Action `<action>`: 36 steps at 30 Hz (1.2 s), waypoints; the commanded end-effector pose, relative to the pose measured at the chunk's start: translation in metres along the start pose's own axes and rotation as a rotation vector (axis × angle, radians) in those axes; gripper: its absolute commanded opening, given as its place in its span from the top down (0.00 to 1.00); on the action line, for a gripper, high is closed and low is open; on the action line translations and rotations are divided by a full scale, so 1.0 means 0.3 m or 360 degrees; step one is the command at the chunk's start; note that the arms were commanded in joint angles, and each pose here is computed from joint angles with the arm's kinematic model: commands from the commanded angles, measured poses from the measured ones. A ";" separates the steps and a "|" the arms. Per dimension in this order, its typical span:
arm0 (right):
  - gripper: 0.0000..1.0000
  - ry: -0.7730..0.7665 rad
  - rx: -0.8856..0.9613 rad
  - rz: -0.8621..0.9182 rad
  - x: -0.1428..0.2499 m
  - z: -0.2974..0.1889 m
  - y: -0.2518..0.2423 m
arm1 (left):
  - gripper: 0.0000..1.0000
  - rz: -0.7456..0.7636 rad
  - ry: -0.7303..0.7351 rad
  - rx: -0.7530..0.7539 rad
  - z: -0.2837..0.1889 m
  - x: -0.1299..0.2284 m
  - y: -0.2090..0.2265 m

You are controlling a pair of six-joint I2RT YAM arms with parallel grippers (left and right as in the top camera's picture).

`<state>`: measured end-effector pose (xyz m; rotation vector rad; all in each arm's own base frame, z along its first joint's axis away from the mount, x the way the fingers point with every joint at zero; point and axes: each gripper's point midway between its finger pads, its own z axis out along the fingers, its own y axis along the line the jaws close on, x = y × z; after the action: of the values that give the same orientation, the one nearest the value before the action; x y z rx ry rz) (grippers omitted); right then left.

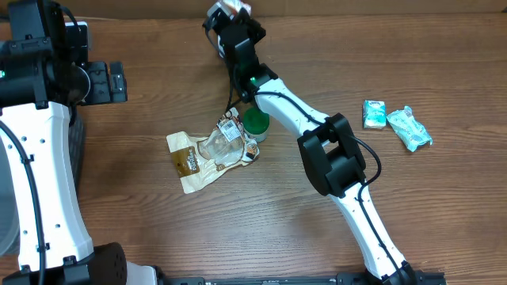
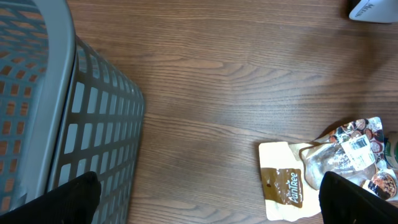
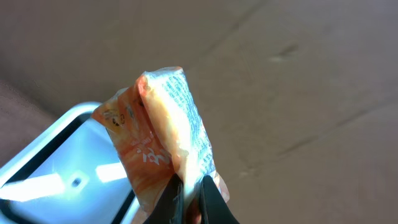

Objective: Scan the item barcode
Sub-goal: 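Hold the orange pack in front of the scanner face, then carry the orange pack right and set it down beside the packets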

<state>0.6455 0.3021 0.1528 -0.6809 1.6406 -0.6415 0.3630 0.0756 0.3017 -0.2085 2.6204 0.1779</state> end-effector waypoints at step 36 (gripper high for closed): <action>0.96 0.0351 -0.0723 0.1047 -0.212 -0.499 -0.389 | 0.00 0.0012 -0.0027 -0.0010 -0.015 -0.007 0.012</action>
<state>0.5484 0.2934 0.2282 -0.6435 2.0734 -0.1275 0.3630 0.0755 0.3016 -0.2083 2.6204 0.1774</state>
